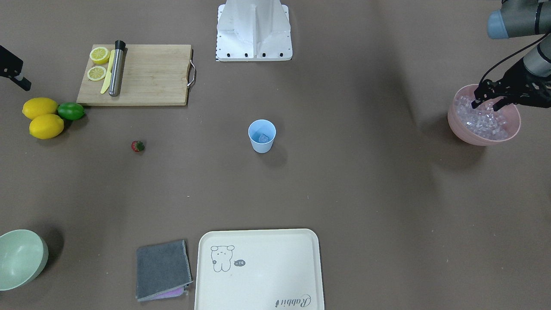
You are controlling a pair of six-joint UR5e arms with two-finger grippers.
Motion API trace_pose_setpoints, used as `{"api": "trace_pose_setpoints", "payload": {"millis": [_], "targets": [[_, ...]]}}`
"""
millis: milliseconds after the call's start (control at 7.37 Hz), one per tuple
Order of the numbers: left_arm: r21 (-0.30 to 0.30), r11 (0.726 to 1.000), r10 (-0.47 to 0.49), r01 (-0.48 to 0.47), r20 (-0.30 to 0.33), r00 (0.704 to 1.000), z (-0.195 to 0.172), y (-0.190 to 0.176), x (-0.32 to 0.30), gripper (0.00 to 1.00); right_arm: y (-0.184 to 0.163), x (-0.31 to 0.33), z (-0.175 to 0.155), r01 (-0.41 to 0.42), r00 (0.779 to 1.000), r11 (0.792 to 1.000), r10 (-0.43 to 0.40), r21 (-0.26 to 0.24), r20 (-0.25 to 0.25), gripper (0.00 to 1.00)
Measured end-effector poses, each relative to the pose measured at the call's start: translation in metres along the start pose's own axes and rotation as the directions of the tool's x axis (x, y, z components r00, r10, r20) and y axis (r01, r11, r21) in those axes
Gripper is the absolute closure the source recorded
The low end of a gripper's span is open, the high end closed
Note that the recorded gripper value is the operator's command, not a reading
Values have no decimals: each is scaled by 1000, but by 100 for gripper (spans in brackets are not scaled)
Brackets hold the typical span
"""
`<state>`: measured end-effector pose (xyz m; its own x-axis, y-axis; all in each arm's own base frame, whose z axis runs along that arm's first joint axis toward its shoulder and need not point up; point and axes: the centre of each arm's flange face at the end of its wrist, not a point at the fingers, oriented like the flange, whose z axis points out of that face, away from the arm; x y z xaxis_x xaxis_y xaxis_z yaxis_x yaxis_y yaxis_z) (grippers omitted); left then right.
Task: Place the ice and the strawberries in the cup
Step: 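Move the left gripper back over the ice bowl, then lower the left gripper into the pink bowl and grasp an ice cube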
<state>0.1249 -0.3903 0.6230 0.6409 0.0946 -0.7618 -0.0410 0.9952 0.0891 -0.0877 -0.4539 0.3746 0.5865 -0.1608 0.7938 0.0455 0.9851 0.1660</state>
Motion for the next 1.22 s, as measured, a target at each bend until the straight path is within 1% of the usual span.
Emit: {"api": "trace_pose_setpoints", "payload": {"millis": [271,1222], "targets": [[-2,999,-33,33,-15,999,1,0,3,29,0,0,0,0,1000,1000,0,0,-1,0],[-28,998,-50,50,-17,999,12,4,-3,33,-2,-3,-1,6,1000,1000,-6,3,2,0]]}}
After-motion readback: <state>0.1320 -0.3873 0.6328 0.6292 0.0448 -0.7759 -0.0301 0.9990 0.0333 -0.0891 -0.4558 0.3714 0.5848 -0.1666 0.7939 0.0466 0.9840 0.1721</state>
